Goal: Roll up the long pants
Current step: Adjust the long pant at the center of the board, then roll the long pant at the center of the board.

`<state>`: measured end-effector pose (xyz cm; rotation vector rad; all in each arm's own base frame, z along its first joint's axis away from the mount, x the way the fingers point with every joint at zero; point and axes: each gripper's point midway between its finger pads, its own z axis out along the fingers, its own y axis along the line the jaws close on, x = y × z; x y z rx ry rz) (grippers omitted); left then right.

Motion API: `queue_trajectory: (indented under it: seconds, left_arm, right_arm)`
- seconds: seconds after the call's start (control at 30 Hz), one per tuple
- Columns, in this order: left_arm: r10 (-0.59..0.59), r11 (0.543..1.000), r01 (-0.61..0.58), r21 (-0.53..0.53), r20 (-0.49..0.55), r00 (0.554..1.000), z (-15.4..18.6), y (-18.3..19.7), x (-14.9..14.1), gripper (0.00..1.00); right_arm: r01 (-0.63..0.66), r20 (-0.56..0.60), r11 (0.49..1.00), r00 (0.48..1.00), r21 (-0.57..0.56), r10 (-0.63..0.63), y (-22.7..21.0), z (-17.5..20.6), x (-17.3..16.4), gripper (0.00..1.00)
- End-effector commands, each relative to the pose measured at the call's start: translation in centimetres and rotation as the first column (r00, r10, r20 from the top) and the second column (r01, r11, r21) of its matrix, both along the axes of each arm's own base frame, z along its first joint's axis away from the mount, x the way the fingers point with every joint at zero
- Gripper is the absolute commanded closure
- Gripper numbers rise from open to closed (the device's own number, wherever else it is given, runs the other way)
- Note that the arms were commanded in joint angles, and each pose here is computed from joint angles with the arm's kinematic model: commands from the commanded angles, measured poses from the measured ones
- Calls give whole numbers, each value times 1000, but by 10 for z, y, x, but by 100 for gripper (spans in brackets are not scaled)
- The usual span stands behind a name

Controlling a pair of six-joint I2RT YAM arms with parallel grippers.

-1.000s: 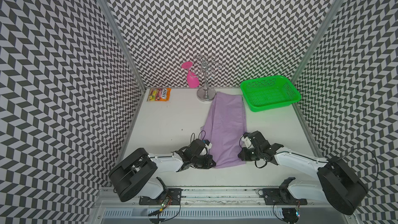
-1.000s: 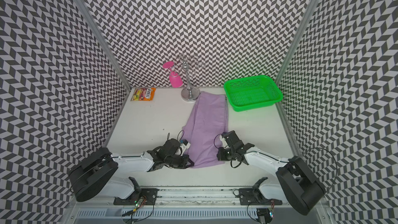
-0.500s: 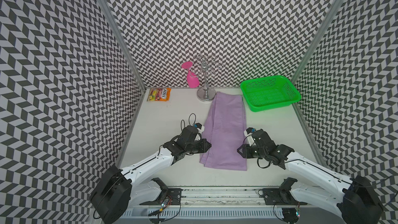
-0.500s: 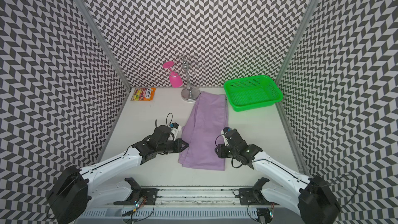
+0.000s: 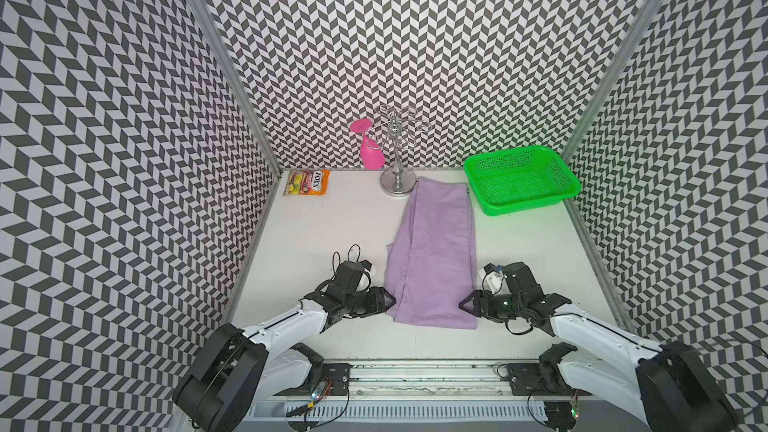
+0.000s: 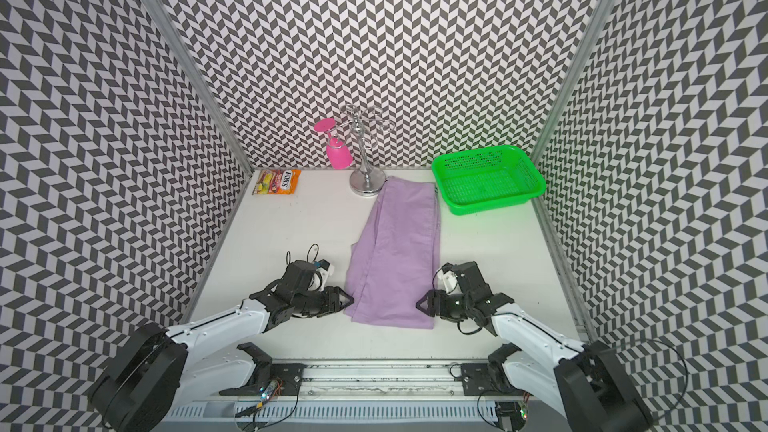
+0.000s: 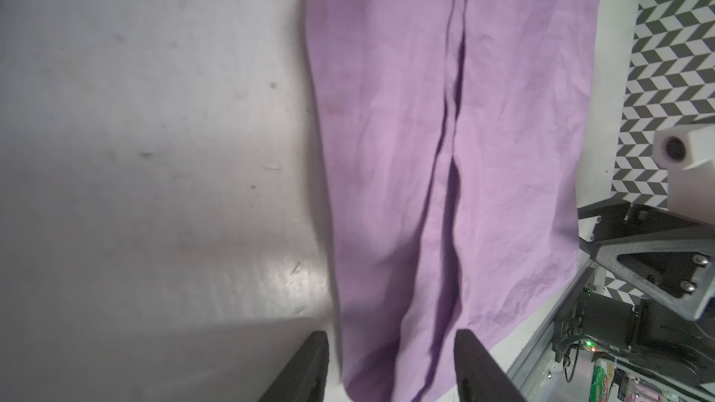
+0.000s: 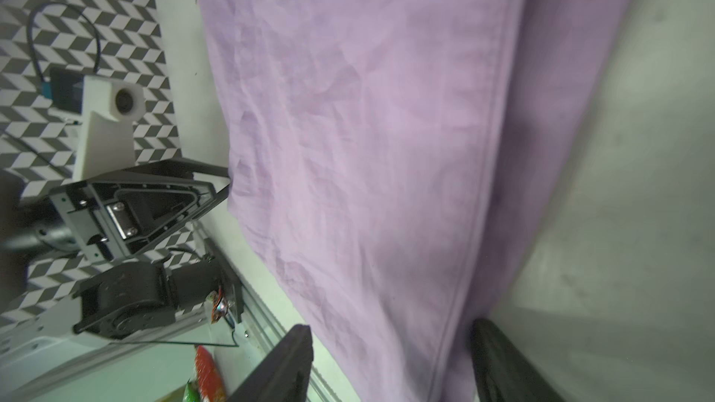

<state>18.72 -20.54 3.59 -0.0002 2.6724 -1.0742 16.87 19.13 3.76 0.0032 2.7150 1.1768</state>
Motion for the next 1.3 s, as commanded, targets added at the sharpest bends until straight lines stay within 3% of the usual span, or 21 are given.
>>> queue_trajectory:
  seconds: [0.0, 0.17, 0.3, 0.4, 0.5, 0.7, 0.83, 1.0, 1.03, 1.1, 1.2, 1.27]
  left_arm:
    - [-74, 997, 74, -6, -18, 997, -7, -14, -16, 45]
    - [-128, 991, 127, -38, -5, 992, 1, -33, -22, 54]
    - [-128, 991, 126, -45, -38, 991, -6, -32, -29, 66]
    - [-123, 991, 120, -62, -48, 991, -10, -31, -33, 79]
    - [-130, 988, 125, -96, -55, 990, -11, -35, -36, 100]
    - [-147, 981, 135, -142, -80, 986, -2, -36, -49, 100]
    - [-97, 983, 87, -161, -53, 994, 15, -31, -52, 100]
    - [-43, 988, 42, -148, 0, 999, 34, -26, -39, 100]
    - [-35, 989, 36, -142, 7, 999, 34, -25, -37, 100]
    - [-29, 991, 28, -131, -3, 1000, 26, -23, -34, 100]
    - [-23, 993, 19, -116, -33, 999, 14, -20, -32, 100]
    - [-19, 991, 16, -131, -22, 1000, 17, -22, -29, 100]
  right_arm:
    - [-70, -56, 997, 996, 26, 72, 3, -12, -18, 38]
    - [-100, -23, 993, 995, 65, 101, 11, -3, -17, 51]
    - [-116, -20, 988, 993, 100, 119, 18, 0, -16, 68]
    - [-114, -16, 988, 993, 106, 116, 18, -1, -16, 84]
    - [-128, -20, 986, 991, 110, 131, 20, -2, -18, 92]
    - [-194, -33, 974, 979, 121, 199, 28, -2, -37, 95]
    - [-231, -52, 964, 970, 129, 239, 30, -4, -52, 99]
    - [-206, -61, 973, 975, 107, 213, 32, 5, -40, 98]
    - [-191, -63, 976, 978, 106, 198, 32, 8, -37, 91]
    - [-162, -48, 983, 985, 93, 167, 31, 9, -28, 59]
    - [-136, -13, 990, 991, -24, 135, 18, 4, -15, 47]
    - [-103, 91, 989, 989, -107, 113, 10, 20, 0, 39]
